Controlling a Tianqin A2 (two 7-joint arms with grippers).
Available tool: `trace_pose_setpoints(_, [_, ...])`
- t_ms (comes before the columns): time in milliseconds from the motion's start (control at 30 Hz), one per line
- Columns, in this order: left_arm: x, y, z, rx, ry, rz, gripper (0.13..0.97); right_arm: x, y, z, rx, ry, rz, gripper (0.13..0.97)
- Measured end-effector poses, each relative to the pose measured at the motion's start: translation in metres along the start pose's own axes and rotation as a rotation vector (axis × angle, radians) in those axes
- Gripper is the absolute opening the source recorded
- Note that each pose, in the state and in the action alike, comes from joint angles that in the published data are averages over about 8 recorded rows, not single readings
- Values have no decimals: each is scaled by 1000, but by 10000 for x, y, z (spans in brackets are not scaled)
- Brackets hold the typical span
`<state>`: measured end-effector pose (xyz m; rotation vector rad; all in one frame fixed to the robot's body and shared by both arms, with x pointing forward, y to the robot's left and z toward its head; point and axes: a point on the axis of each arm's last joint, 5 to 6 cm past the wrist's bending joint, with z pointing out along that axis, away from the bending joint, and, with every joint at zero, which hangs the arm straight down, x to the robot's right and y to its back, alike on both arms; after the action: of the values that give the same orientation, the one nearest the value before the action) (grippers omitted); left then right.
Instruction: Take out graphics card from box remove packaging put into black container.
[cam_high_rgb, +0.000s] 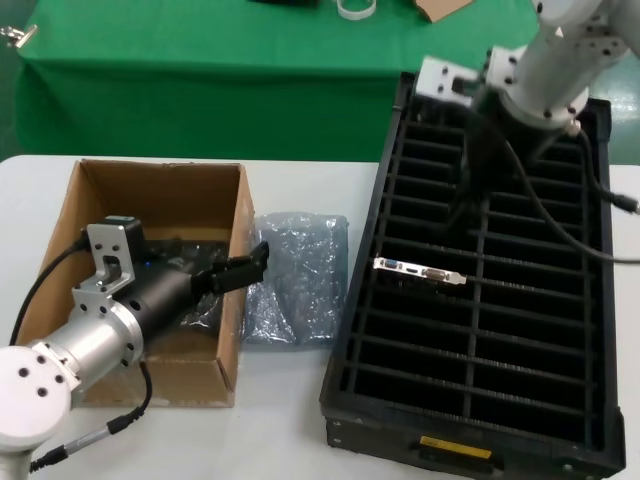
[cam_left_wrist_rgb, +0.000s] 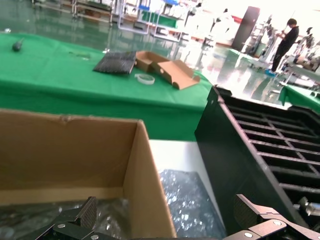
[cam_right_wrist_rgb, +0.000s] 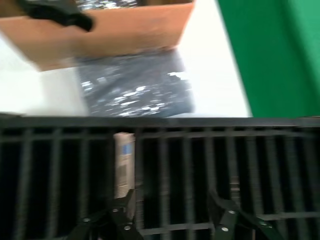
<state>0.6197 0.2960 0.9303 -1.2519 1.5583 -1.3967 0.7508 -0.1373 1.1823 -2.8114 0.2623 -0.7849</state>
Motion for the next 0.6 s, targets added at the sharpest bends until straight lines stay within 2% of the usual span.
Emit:
trace_pose_setpoints(167, [5,-74,-41,56,42,6,966,83,-92,-111,-2,149,59,490])
trace_pose_setpoints(200, [6,-96,-53,70,53,7,966,97,-112,-130,-4,182,74,490])
trace_pose_setpoints(400, [7,-279,-154,177,124,13,966,96,-271,-173,0,369,167,647])
trace_pose_setpoints(467, [7,-339,-191,217,136,24,966,54,-341,-164,12,422,188,700])
trace_pose_setpoints(500, [9,-365,-209,235,138,30,966,27,-375,-158,19,445,198,700])
trace_pose_setpoints(600, [23,-424,-253,278,131,50,966,-72,-461,-140,46,509,221,758])
